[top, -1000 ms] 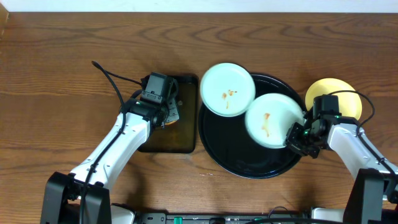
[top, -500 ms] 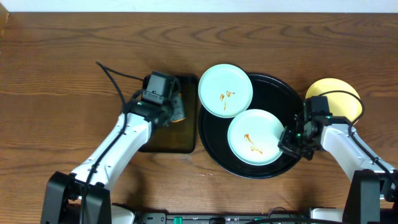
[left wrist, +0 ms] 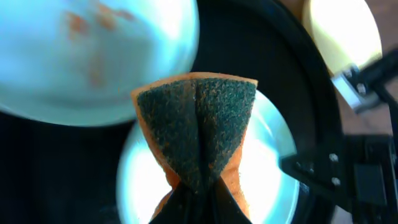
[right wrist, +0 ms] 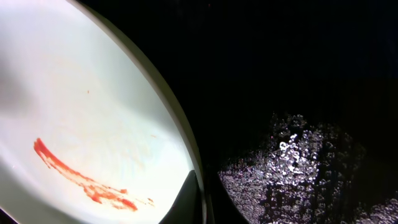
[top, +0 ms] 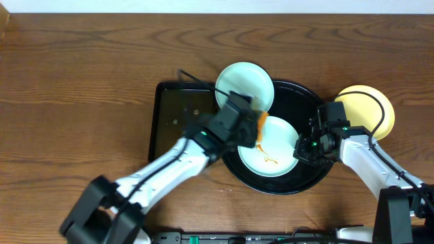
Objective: Clean dirty plates on tray and stack at the side
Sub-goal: 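Scrub the mint-green plate with the sponge in the left gripper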
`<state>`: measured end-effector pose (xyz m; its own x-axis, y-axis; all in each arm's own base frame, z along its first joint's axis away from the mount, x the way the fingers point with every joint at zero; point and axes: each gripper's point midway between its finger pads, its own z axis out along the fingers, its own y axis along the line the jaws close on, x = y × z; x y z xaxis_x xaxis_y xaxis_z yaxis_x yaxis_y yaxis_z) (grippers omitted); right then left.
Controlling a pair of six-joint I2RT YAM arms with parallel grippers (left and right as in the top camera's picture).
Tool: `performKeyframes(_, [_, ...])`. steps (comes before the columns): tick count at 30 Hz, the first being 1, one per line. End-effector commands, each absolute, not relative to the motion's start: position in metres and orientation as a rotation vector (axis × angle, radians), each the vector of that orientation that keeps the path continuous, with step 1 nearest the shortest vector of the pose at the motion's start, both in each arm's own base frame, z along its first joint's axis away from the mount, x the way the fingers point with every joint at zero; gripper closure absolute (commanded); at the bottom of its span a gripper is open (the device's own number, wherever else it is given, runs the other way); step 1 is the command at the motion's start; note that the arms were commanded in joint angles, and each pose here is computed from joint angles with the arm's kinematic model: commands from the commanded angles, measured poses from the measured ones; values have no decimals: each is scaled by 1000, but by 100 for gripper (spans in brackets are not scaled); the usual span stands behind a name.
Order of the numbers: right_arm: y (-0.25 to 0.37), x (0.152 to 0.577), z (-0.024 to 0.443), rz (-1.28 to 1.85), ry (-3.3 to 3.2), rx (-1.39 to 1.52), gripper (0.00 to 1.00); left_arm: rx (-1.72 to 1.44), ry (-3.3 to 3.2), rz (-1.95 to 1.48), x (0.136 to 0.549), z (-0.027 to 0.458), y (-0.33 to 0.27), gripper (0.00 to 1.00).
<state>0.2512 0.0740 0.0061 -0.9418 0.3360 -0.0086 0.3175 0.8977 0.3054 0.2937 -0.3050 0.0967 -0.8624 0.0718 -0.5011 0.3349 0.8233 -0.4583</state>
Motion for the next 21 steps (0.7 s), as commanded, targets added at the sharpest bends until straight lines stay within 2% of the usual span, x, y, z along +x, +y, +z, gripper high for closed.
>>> performKeyframes(1, [76,250,8,468,2996,529,99,277,2609,-798,274,74,-325,92])
performKeyframes(14, [76,248,7,467,3001,530,99,505,2642,-890,217,32,-386,92])
performKeyframes(18, [76,248,7,467,3004,532,99,503,2680,-847,216,15,-382,92])
performKeyframes(21, [75,247,7,465,3007,533,99,439,2692,-718,230,4,-365,93])
